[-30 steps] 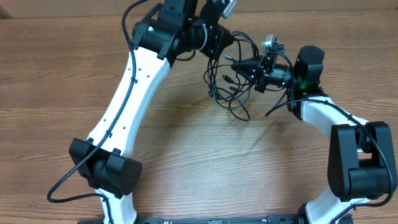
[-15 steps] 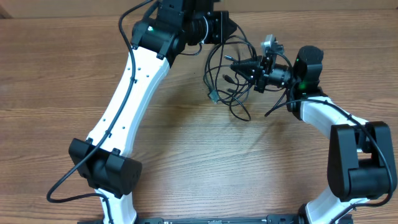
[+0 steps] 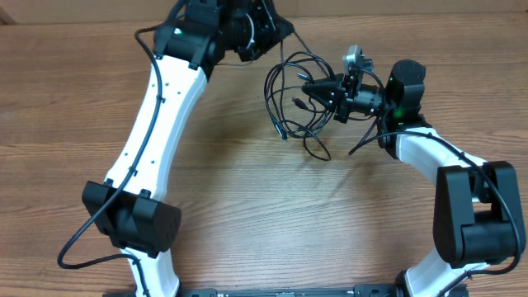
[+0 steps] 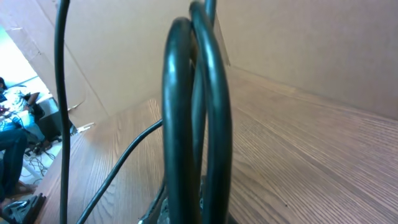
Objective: Untangle cables
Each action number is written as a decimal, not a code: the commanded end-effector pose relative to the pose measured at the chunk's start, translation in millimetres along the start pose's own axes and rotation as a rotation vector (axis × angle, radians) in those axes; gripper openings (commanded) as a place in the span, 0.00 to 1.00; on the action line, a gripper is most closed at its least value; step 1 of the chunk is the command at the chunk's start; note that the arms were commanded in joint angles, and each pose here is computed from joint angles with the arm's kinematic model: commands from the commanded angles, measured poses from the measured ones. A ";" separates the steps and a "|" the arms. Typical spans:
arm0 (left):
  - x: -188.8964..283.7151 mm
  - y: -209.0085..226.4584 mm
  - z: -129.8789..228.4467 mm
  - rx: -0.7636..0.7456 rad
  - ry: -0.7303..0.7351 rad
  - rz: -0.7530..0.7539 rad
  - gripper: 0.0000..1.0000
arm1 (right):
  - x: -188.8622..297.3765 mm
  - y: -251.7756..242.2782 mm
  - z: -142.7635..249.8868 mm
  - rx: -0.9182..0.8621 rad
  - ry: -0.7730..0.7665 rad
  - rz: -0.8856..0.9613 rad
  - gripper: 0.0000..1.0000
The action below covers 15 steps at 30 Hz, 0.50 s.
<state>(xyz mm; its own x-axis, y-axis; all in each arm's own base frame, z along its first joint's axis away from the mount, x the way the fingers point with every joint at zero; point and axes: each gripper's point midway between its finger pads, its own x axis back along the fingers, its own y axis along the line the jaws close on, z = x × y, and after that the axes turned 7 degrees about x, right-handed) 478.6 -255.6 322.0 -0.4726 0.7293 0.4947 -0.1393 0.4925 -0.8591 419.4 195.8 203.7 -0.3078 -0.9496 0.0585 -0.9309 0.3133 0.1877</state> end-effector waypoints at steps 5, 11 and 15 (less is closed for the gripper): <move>38.0 -3.6 -38.2 -0.089 -0.086 0.032 0.04 | 4.5 3.1 -7.8 0.014 -0.007 -0.007 0.04; 37.5 6.9 -31.6 -0.247 -0.057 -0.011 0.04 | 4.5 3.1 -7.8 0.014 -0.007 -0.007 0.04; 37.4 11.4 -28.7 -0.257 -0.044 -0.026 0.14 | 4.5 3.1 -7.8 0.014 -0.007 -0.007 0.04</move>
<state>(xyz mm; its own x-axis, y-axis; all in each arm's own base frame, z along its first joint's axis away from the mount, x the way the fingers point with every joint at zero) 475.4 -229.5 310.5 -0.4371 0.7234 0.5345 -0.0145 0.5886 -0.8083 417.6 197.8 203.4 -0.2991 -0.9524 0.0587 -0.9332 0.3047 0.1904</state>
